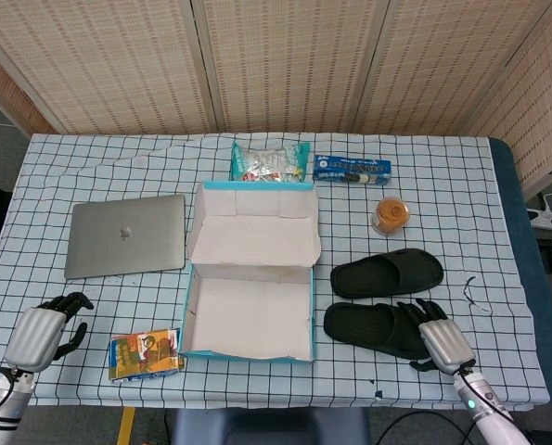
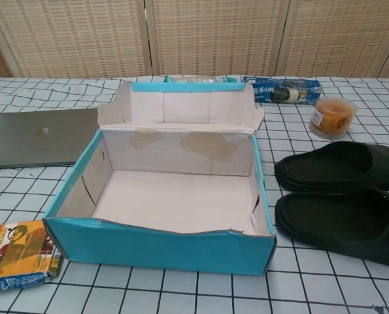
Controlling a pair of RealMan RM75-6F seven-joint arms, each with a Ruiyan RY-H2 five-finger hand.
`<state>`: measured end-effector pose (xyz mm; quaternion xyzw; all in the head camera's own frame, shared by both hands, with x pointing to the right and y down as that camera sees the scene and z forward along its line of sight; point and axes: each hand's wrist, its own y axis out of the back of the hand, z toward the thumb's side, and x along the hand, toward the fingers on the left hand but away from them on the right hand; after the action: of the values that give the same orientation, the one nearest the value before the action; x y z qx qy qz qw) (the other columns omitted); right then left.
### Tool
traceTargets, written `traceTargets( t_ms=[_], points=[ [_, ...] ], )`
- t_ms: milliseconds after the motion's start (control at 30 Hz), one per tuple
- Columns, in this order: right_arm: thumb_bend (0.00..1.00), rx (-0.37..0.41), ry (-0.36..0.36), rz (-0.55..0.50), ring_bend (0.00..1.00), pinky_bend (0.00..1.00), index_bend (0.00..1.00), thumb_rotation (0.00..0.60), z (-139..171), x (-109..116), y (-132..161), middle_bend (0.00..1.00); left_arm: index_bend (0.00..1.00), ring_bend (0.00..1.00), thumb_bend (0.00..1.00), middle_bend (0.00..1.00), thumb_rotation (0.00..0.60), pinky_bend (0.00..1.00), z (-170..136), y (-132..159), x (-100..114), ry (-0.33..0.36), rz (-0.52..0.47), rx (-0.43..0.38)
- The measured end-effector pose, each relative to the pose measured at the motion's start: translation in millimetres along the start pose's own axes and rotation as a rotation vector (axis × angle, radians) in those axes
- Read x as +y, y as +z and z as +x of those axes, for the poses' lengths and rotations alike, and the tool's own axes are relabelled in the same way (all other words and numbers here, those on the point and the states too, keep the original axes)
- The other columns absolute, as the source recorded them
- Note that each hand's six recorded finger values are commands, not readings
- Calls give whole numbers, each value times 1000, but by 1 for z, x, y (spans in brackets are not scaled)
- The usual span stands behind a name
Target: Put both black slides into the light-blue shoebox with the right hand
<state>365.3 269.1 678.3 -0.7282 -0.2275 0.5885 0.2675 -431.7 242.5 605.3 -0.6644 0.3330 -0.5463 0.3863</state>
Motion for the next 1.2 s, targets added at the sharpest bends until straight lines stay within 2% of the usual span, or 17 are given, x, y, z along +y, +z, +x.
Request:
traceTargets(
  t_ms=[167, 400, 500, 667, 767, 900, 1200],
  points=[
    [0, 3, -20, -8, 0, 74, 53, 600, -7, 1, 4, 101, 390, 378, 454, 305, 600, 596, 1, -1, 0, -4, -6, 8],
    [0, -6, -7, -12, 21, 93, 82, 600, -14, -5, 4, 114, 390, 378, 455, 306, 600, 596, 1, 0, -1, -7, -4, 7],
    [0, -3, -12, -15, 98, 156, 177, 600, -16, -6, 5, 197, 390, 378, 455, 306, 600, 596, 0, 0, -1, -6, 1, 4],
    [0, 6, -65, -18, 360, 371, 474, 600, -15, -1, 7, 446, 390, 378, 454, 305, 600, 596, 1, 0, 0, -5, -7, 7],
    [0, 12, -114, -14, 454, 455, 580, 600, -13, 5, 8, 533, 390, 378, 455, 305, 600, 596, 0, -1, -1, -8, -3, 7],
    [0, 14, -165, -18, 478, 476, 607, 600, -7, 14, 8, 554, 390, 378, 455, 305, 600, 596, 1, 0, 0, -8, -8, 6],
    [0, 2, -218, 12, 480, 486, 612, 600, 19, 47, 10, 556, 390, 378, 455, 306, 600, 596, 1, -2, 0, -6, -13, 12]
  ],
)
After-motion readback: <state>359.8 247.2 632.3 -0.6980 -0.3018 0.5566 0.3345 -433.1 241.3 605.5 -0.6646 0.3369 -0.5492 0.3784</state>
